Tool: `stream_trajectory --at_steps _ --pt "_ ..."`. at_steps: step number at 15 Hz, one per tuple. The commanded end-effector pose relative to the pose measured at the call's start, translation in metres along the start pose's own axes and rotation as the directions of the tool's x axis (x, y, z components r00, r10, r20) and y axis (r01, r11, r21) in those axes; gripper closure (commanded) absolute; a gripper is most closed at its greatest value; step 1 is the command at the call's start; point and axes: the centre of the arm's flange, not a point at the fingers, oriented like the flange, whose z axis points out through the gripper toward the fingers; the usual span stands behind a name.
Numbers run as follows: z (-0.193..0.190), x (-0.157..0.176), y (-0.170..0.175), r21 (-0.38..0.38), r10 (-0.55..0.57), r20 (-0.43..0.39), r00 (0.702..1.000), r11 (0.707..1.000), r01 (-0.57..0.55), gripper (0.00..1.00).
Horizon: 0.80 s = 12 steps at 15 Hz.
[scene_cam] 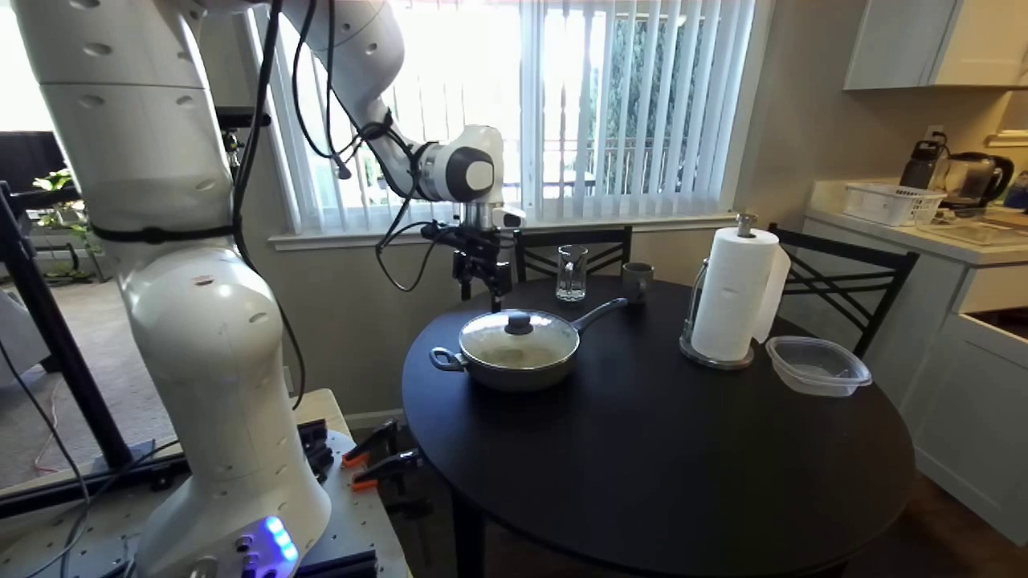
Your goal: Remove the lid from the pan and place it on the table
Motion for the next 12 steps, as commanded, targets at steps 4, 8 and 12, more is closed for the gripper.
stream_trajectory --at_steps 4,8,12 --pt "0.012 0.035 0.017 0.094 0.109 0.036 0.993 0.989 -0.112 0.00" --pt "0.027 0.051 0.020 0.113 0.152 0.047 0.987 0.981 -0.157 0.00" --pt "0.037 0.055 0.013 0.085 0.141 0.031 0.990 0.986 -0.143 0.00"
